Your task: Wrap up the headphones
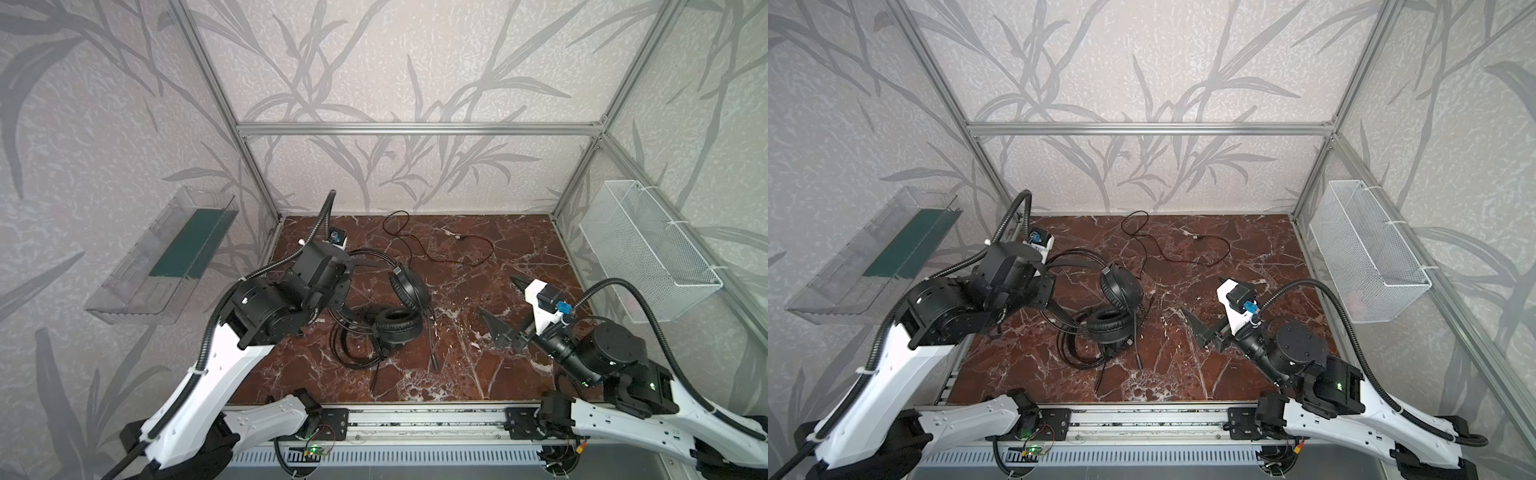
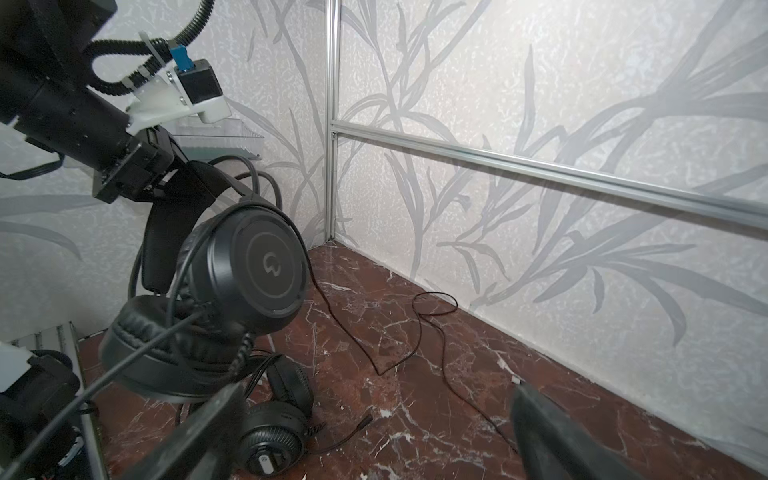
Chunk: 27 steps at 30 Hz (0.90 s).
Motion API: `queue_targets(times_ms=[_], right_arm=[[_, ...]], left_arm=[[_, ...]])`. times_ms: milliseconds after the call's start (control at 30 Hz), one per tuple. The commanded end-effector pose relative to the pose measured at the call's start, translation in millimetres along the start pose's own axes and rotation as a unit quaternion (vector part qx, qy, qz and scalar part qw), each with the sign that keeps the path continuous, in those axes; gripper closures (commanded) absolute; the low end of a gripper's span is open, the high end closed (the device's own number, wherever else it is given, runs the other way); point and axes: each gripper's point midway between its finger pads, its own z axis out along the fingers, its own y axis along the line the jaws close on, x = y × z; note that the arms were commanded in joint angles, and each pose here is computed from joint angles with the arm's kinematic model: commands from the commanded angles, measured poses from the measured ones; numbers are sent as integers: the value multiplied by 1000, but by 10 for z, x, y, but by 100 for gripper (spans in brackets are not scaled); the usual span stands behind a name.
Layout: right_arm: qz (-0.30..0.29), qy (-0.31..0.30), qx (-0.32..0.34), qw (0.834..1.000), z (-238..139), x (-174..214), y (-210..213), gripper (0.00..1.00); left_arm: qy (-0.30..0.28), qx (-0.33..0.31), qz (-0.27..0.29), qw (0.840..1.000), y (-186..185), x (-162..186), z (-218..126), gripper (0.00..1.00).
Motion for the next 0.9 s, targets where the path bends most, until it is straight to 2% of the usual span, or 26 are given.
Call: queue_targets(times_ms=[0, 133, 233, 400, 600, 733, 867], right_arm=[[-47, -45, -8, 998, 179, -220, 105, 1], [-62, -33, -15, 997, 477, -68, 183, 1], [-39, -12, -22, 999, 666, 102, 119, 1], [-18, 7, -75, 997, 869, 355, 242, 1], [-17, 31, -178, 983, 1056, 673, 663, 1], [-12, 44, -224, 974, 1132, 851, 851, 1], [-4, 64, -241, 968, 1220, 1012, 943, 1]], left_arm=[[-55, 34, 16, 998, -55, -150, -113, 100], [-81, 60, 31, 994, -41, -128, -294, 100], [-82, 88, 43, 992, -84, -67, -387, 100], [-86, 119, 43, 988, -120, 23, -504, 100], [-95, 148, 42, 983, -175, 58, -594, 100], [-104, 165, 41, 980, -185, 33, -696, 100], [-102, 175, 38, 979, -213, 33, -718, 100]])
